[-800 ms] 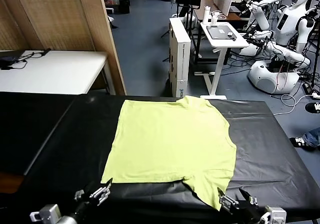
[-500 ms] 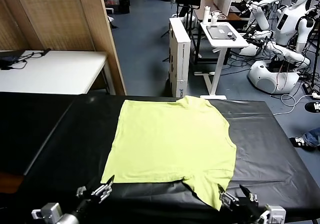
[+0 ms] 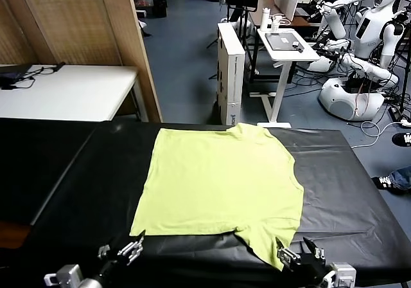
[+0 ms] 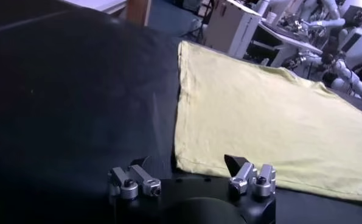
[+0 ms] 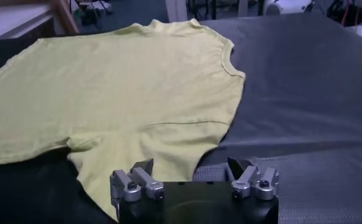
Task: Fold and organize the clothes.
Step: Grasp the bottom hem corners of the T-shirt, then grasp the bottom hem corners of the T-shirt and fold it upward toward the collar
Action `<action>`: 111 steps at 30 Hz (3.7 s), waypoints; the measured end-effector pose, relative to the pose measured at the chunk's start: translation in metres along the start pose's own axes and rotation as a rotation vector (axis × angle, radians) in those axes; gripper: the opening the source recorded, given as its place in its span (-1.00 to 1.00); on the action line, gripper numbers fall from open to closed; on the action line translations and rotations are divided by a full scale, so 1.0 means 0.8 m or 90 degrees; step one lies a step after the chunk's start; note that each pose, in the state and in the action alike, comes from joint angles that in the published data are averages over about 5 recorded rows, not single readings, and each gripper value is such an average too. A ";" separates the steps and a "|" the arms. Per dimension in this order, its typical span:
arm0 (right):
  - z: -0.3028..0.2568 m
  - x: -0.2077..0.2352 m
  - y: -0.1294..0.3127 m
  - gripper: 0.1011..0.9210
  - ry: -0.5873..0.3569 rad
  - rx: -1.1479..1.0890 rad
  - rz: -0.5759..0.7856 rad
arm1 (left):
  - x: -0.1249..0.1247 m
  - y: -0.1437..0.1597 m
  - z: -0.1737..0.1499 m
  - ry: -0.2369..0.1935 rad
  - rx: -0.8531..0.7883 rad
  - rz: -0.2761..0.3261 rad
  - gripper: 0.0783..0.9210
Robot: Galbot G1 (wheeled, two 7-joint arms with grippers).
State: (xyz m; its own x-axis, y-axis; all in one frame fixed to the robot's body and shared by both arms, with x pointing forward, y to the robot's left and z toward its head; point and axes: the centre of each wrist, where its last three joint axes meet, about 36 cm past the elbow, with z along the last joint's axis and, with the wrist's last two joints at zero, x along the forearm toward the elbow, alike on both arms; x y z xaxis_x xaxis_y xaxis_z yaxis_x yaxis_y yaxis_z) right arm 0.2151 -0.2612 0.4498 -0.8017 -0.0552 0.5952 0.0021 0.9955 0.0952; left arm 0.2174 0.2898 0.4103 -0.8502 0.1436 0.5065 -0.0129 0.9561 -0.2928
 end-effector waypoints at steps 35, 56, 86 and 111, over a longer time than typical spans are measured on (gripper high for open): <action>-0.009 0.031 0.005 -0.91 0.067 0.009 0.006 | 0.024 -0.001 -0.005 0.011 0.015 -0.009 -0.84; -0.029 0.023 -0.003 -0.91 -0.071 -0.020 -0.030 | 0.026 -0.030 -0.036 -0.061 0.075 0.016 -0.84; -0.091 -0.170 -0.030 -0.91 -0.133 0.038 -0.071 | -0.102 -0.003 -0.064 -0.138 0.098 0.001 -0.84; -0.110 -0.226 -0.051 -0.91 -0.119 0.048 -0.037 | -0.140 0.007 -0.071 -0.122 0.068 -0.001 -0.84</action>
State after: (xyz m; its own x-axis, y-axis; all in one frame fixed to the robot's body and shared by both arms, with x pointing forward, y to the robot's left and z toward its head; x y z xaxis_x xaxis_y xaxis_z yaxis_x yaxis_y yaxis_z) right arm 0.4124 -0.2986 0.4084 -0.8961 -0.1048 0.4312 -0.0867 0.9943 0.0615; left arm 0.3425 0.2936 0.3975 -0.9345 0.0813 0.3467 -0.0610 0.9226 -0.3810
